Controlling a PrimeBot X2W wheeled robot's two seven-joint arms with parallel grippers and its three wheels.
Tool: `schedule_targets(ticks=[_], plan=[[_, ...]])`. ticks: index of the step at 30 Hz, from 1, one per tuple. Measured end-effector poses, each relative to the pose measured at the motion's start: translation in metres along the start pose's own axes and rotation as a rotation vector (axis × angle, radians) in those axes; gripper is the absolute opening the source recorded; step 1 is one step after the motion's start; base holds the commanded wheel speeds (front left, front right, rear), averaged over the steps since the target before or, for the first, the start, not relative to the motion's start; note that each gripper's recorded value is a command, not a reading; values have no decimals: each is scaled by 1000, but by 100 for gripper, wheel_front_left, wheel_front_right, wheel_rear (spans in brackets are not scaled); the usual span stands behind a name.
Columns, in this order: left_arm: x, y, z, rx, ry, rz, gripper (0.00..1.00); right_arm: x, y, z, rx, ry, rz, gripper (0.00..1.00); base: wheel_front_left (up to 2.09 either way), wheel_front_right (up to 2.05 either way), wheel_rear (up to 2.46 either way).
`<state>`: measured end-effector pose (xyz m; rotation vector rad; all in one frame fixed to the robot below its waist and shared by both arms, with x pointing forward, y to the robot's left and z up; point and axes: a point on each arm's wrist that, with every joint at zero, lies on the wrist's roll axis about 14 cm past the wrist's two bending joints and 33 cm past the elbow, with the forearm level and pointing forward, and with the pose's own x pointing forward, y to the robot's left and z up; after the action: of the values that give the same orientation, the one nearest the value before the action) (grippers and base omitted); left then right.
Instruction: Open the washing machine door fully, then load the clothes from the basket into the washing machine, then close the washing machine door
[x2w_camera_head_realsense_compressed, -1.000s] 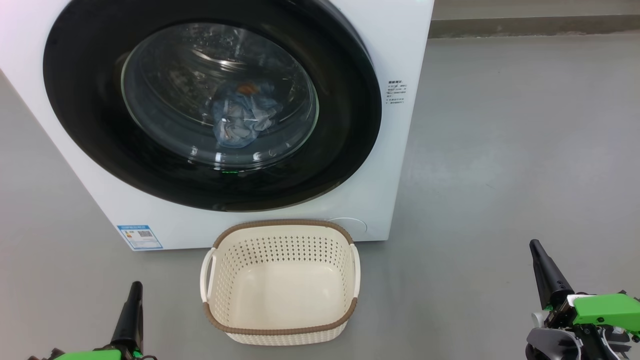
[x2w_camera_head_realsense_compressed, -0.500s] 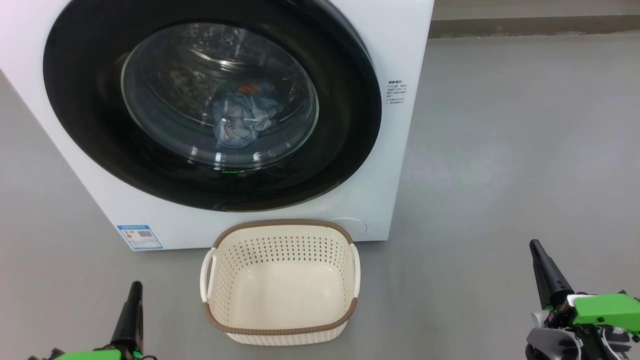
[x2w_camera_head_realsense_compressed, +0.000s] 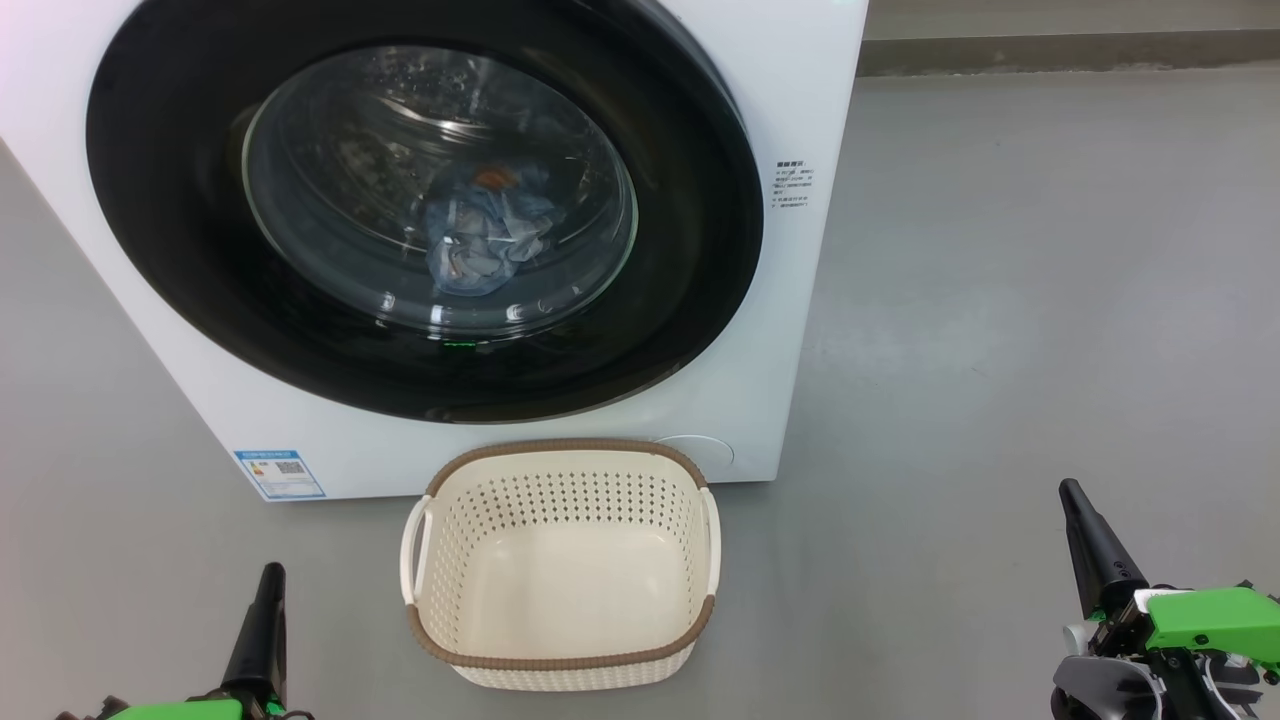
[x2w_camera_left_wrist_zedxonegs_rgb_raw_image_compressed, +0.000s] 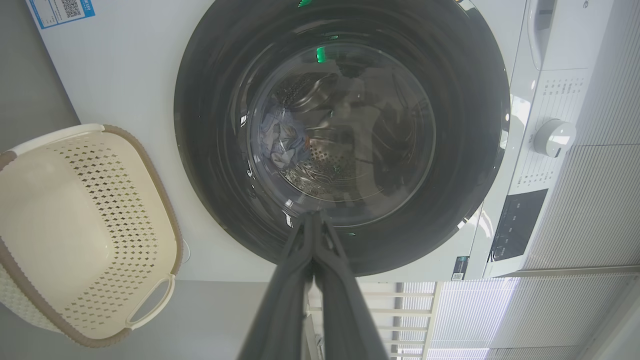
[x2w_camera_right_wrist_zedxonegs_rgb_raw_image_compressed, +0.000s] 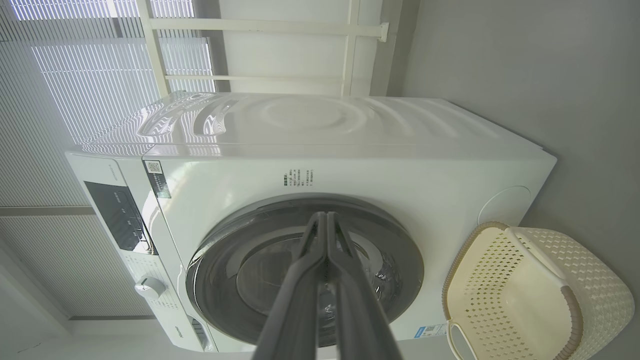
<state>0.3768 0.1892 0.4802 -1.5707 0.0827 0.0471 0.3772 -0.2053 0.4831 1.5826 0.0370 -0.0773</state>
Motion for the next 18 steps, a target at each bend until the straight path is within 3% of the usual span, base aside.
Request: schedule_targets(ticks=[18], plan=[[0, 0, 0, 0, 0, 0, 0, 0, 0, 0, 0, 0, 0, 0, 0, 0, 0]])
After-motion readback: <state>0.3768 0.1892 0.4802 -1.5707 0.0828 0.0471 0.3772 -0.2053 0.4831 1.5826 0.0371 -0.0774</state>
